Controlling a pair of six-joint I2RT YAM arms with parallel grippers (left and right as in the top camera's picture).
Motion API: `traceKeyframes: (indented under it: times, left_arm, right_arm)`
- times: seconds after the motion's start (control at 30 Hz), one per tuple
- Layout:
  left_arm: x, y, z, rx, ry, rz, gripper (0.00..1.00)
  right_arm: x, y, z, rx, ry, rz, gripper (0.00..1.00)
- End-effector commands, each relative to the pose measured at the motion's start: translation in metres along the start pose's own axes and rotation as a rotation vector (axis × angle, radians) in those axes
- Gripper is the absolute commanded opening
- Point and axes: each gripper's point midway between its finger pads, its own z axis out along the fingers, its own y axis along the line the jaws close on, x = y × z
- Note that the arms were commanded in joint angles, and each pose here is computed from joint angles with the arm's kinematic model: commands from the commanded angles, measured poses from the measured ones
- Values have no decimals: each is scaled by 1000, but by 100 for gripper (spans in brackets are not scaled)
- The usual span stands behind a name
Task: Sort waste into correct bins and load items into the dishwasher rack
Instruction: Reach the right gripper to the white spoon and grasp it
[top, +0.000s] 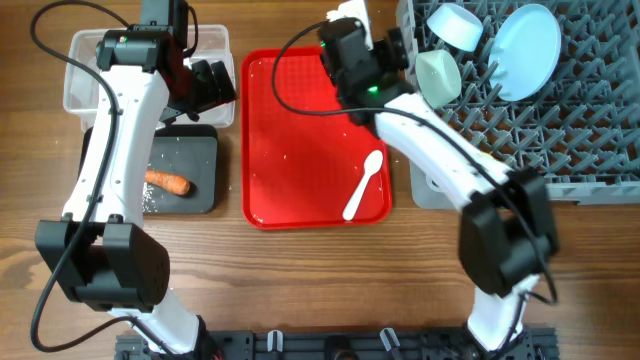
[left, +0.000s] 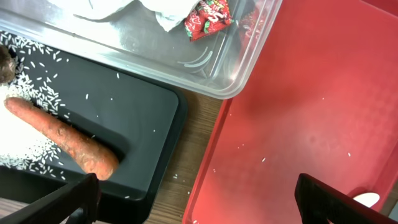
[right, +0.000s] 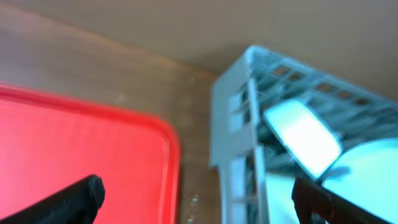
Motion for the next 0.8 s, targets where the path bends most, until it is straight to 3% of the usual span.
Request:
traceKeyframes:
  times: [0.0, 0.13, 0.27, 0.47, 0.57, 0.7, 0.77]
  left_arm:
    - [-2, 3, -5, -5, -16, -21, 100]
    - [-2, 3, -5, -5, -16, -21, 100]
    - [-2, 3, -5, -5, -15, -21, 100]
    - [-2, 3, -5, -5, -16, -21, 100]
    - [-2, 3, -5, -5, -16, -21, 100]
    - [-2, 3, -5, -5, -15, -21, 100]
    - [-2, 3, -5, -5, -16, -21, 100]
  right_arm:
    - [26, 37, -30, -302, 138, 18, 98]
    - [86, 74, -63, -564, 420, 47, 96]
    - [123, 74, -81, -586, 599, 44, 93]
    - [164, 74, -82, -525, 740, 138, 74]
    - [186, 72, -74, -449, 776, 208, 71]
    - [215, 76, -69, -417, 818, 248, 55]
    - [221, 74, -69, -408, 829, 242, 54]
